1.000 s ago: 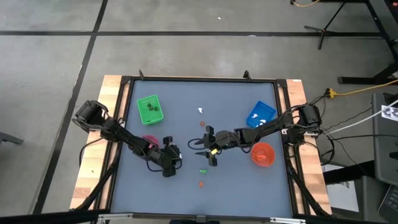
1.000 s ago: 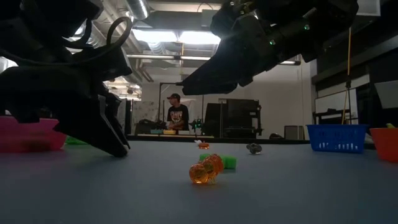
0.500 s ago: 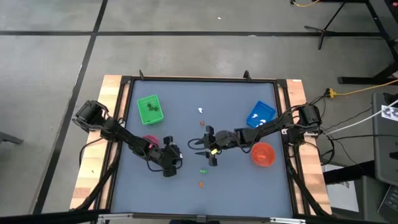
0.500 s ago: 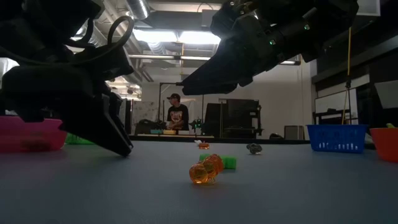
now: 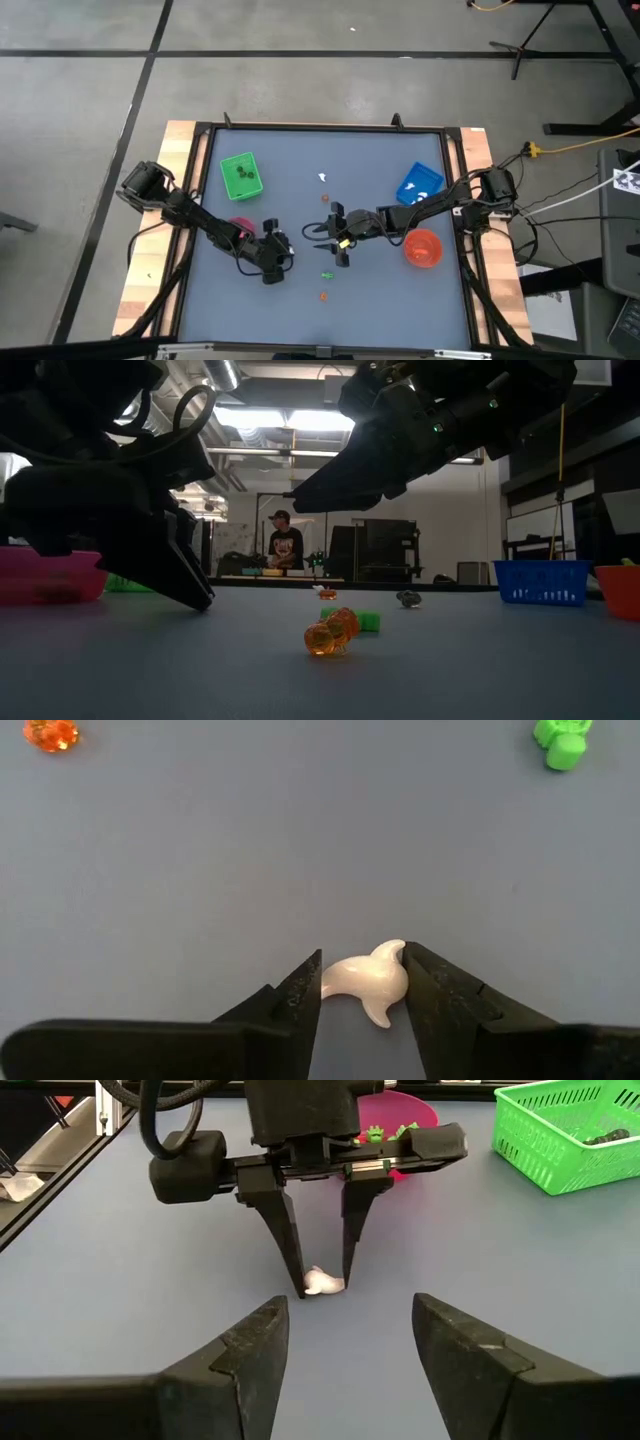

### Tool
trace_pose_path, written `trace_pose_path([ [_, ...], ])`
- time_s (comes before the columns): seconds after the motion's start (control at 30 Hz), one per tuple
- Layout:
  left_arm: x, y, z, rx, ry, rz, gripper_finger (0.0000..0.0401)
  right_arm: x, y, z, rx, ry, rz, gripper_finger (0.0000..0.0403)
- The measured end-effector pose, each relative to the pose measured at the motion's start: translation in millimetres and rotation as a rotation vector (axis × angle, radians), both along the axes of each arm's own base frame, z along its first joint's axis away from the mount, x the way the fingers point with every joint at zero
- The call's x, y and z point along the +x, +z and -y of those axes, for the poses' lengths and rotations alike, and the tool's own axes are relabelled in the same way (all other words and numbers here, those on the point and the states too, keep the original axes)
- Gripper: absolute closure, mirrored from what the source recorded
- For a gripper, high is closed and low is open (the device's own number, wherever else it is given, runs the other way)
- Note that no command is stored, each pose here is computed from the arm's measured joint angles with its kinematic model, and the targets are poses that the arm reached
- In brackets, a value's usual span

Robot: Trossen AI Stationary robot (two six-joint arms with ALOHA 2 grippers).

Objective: Sort Halloween decoration
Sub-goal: Put the small white ghost toy into the blue basket

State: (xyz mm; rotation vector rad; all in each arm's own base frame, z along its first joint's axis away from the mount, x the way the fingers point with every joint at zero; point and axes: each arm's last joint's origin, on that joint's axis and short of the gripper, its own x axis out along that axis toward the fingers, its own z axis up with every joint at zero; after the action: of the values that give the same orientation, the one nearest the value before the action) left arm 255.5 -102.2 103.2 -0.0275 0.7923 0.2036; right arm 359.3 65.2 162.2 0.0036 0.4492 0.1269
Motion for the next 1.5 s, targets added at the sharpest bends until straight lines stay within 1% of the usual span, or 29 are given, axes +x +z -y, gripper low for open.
trace_pose_path([
  [0.27,5,0,-13,0.001,0.046,-0.004,0.0286,0,0,0,0.000,0.000,0.000,0.0189],
  [0.5,8,0,-22,-0.024,0.064,-0.011,0.0286,0,0,0,0.000,0.000,0.000,0.0189],
  [0.63,7,5,-24,-0.021,0.069,-0.002,0.0286,0,0,0,0.000,0.000,0.000,0.0189],
  [0.8,3,23,-24,-0.056,0.051,0.031,0.0286,0,0,0,0.000,0.000,0.000,0.0189],
  [0.93,-5,38,-26,-0.078,0.038,0.019,0.0286,0,0,0,0.000,0.000,0.000,0.0189],
  [1.03,-11,44,-27,-0.109,0.033,-0.007,0.0286,0,0,0,0.000,0.000,0.000,0.0189],
  [1.13,-15,42,-25,-0.141,0.023,-0.049,0.0286,0,0,0,0.000,0.000,0.000,0.0189],
  [1.23,-18,37,-21,-0.167,-0.016,-0.106,0.0286,0,0,0,0.000,0.000,0.000,0.0189],
  [1.3,-21,34,-20,-0.163,-0.022,-0.142,0.0286,0,0,0,0.000,0.000,0.000,0.0189],
  [1.5,-20,35,-19,-0.162,-0.022,-0.135,0.0286,0,0,0,0.000,0.000,0.000,0.0189],
])
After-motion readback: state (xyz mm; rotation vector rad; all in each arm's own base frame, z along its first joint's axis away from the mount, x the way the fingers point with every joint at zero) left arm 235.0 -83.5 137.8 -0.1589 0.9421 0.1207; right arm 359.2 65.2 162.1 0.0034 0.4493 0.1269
